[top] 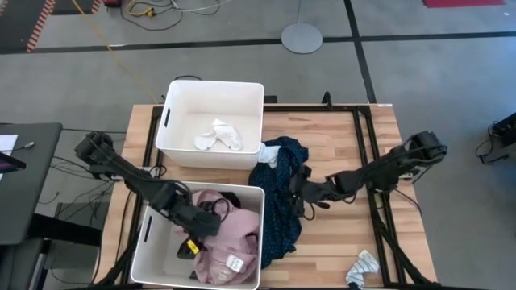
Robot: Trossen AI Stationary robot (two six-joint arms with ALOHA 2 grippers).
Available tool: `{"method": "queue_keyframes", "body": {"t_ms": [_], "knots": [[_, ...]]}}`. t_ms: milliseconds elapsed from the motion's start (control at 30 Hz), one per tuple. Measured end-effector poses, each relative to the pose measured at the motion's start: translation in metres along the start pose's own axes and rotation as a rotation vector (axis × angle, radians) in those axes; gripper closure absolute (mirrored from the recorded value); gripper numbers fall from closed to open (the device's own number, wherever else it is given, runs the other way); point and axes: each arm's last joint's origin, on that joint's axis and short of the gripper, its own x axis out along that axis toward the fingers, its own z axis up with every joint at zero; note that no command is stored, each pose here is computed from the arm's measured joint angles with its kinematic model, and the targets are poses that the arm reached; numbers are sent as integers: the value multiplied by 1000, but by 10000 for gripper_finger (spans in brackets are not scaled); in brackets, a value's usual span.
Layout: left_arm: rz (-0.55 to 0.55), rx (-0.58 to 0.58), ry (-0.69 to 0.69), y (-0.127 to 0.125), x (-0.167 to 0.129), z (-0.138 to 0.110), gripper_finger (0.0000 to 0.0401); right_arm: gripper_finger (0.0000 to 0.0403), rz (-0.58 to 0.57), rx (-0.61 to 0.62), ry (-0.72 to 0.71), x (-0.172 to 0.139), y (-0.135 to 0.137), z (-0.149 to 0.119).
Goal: Sort clothes
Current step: Put the pink shirt into the bottom white laundry organizer, then put the dark blue shirt into the bottom white laundry organizer
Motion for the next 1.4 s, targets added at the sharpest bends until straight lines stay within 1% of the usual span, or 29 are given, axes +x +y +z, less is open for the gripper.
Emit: {"method": "queue_keyframes", "body": {"t_ms": [100,233,400,533,600,667,767,900,933,967,1200,1300,1400], "knots": [[-5,33,-32,-16,-20,10,134,93,30,15,28,10,-5,-2],[16,62,-71,-35,-46,18,134,92,63,16,77,30,-3,-16],[97,69,-97,-50,-71,17,134,96,75,23,101,59,4,-34],[163,59,-98,-54,-81,15,134,125,52,23,114,72,9,-41],[224,40,-85,-52,-84,11,134,148,46,19,104,72,11,-42],[299,22,-72,-50,-87,7,134,180,30,9,96,70,13,-42],[407,9,-67,-47,-89,1,134,247,11,-13,82,63,16,-38],[509,24,-123,-49,-90,-1,134,349,30,-55,60,53,19,-31],[534,35,-145,-50,-91,-2,134,370,34,-65,60,50,19,-29],[559,43,-167,-51,-91,-2,134,383,37,-77,60,47,20,-28],[720,130,-330,-65,-95,-9,134,388,-11,-105,39,20,25,-17],[764,164,-391,-72,-96,-13,134,388,-25,-101,-4,5,27,-9],[806,204,-431,-78,-91,-20,134,388,-34,-103,-66,-12,28,2]]}}
